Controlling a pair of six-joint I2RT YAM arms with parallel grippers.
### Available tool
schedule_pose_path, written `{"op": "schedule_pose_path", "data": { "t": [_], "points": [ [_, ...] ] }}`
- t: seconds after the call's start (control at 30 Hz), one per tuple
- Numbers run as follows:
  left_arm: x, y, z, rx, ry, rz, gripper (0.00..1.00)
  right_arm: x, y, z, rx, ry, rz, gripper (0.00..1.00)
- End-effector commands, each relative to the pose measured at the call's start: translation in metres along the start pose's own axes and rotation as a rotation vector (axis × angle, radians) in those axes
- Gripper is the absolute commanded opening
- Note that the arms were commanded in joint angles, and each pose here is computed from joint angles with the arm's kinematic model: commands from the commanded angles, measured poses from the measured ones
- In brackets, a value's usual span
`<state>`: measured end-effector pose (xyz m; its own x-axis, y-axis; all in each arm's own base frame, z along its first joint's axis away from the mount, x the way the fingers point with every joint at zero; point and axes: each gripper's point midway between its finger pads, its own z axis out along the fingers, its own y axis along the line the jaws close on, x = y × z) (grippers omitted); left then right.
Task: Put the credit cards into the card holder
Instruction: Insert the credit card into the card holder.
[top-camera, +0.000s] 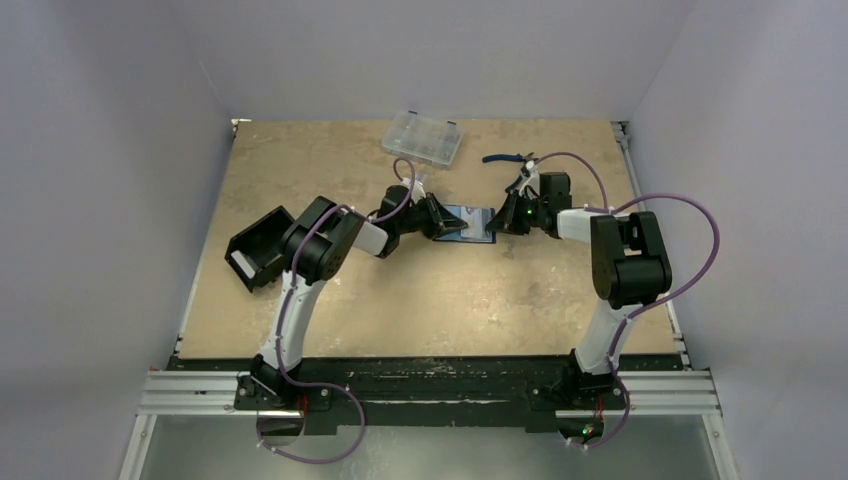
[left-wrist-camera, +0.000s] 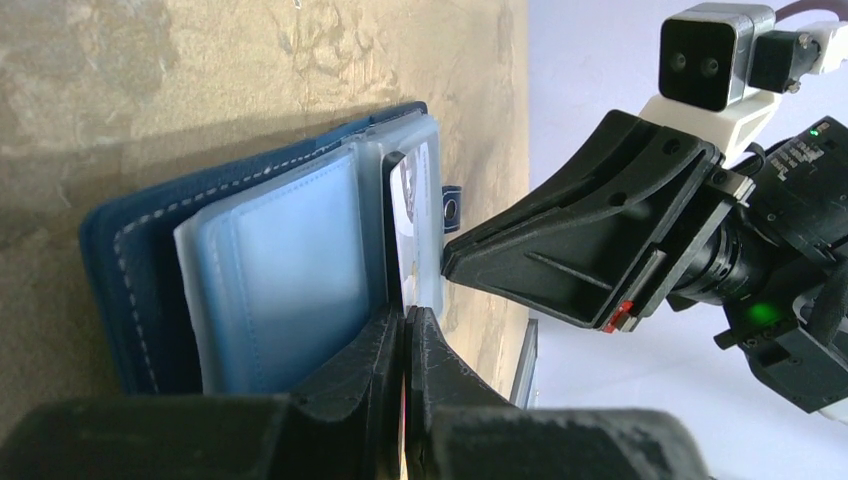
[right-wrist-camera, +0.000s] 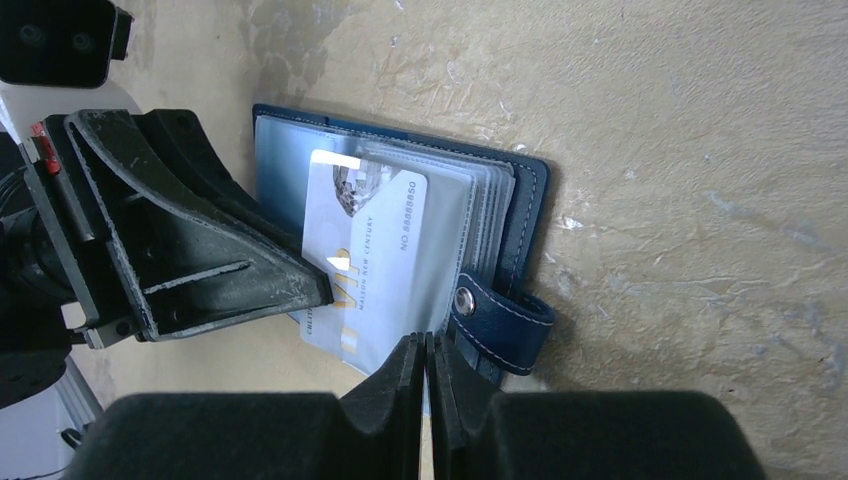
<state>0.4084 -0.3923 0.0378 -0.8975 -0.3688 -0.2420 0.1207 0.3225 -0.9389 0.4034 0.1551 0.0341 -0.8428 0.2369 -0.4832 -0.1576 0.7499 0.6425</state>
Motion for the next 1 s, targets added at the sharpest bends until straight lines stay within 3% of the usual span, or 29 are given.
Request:
{"op": "schedule_pose_path", "data": {
  "t": [0.0,0.17,0.33,0.43,0.6,0.7,0.87,0.97],
  "points": [
    [0.03,-0.016,-0.004,0.076,0.156,0.052,0.0,0.001,0.005,0.003,-0.012,0.02,-0.018,0.14],
    [0.028,-0.015,0.009,0.079,0.161,0.031,0.0,0.0,0.007,0.003,-0.017,0.02,-0.016,0.19],
    [0.025,-0.019,0.022,0.012,0.09,0.068,0.0,-0.005,0.013,-0.004,-0.018,0.009,-0.013,0.24],
    [0.018,-0.019,0.019,-0.033,0.044,0.092,0.13,-0.011,0.013,-0.013,0.005,-0.011,-0.001,0.28],
    [0.013,-0.015,0.012,-0.173,0.067,0.189,0.32,-0.018,0.005,-0.027,0.043,-0.041,0.023,0.34],
    [0.01,-0.013,0.007,-0.243,0.083,0.244,0.52,-0.015,0.001,-0.028,0.054,-0.034,0.027,0.36],
    [0.007,-0.008,0.002,-0.306,0.088,0.281,0.58,-0.01,-0.004,-0.026,0.063,-0.026,0.035,0.39],
    [0.006,-0.007,0.002,-0.334,0.089,0.311,0.55,-0.008,-0.009,-0.024,0.068,-0.019,0.038,0.39]
  ]
}}
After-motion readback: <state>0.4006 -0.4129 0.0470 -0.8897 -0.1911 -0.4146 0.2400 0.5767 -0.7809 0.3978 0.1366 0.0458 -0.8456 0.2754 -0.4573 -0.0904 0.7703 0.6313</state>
